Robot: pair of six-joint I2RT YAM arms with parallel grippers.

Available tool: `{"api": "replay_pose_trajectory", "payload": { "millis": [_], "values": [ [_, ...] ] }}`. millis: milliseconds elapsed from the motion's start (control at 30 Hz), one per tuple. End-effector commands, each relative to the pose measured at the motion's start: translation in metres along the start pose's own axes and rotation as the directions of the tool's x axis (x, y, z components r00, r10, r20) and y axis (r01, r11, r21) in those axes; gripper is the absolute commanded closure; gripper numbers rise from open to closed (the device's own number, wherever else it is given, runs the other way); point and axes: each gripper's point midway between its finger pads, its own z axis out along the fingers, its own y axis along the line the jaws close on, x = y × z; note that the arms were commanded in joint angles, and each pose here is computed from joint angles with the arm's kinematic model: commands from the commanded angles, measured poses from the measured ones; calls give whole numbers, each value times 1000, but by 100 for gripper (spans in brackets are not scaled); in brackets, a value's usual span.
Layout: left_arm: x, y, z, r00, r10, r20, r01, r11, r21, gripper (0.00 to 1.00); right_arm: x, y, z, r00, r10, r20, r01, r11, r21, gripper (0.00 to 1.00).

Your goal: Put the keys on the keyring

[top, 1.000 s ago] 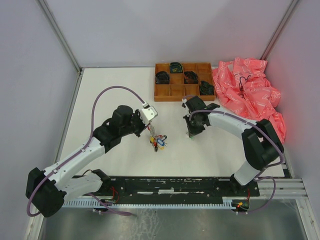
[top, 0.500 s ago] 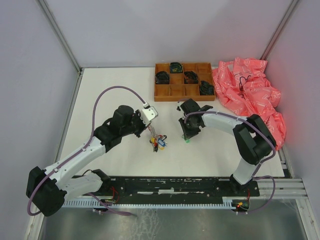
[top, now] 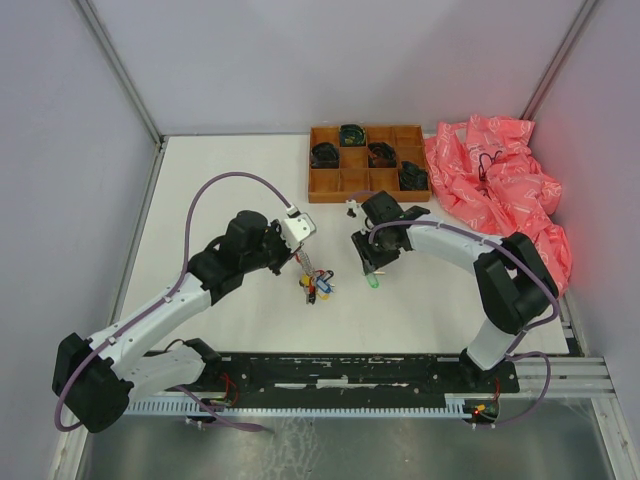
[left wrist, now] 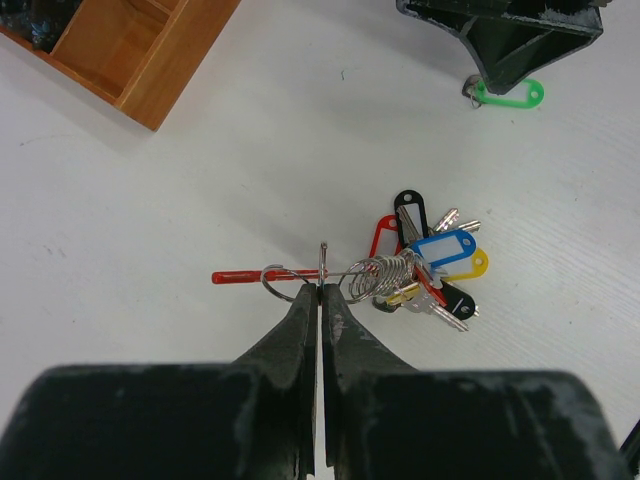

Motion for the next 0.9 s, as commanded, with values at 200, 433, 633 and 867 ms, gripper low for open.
{"api": "replay_pose_trajectory", "payload": {
  "millis": [200, 433, 633, 867],
  "values": [
    [-34, 10, -8, 995, 0, 97, 3, 1000, -27, 97, -32, 12, -1, 985, -67, 162, 92, 984, -152, 60],
    [-33, 9, -7, 996, 2, 90, 0, 1000, -20, 97, -21, 12, 8, 989, -49, 142, 79, 975, -210, 59],
    [-32, 9, -6, 996, 0, 88, 1, 1000, -19, 97, -16, 14, 14, 990, -46, 135, 75, 971, -225, 62],
    [-31, 8, -5, 996, -1, 84, 2, 1000, -13, 97, -14, 11, 23, 992, -41, 123, 68, 974, -218, 63]
  ]
}}
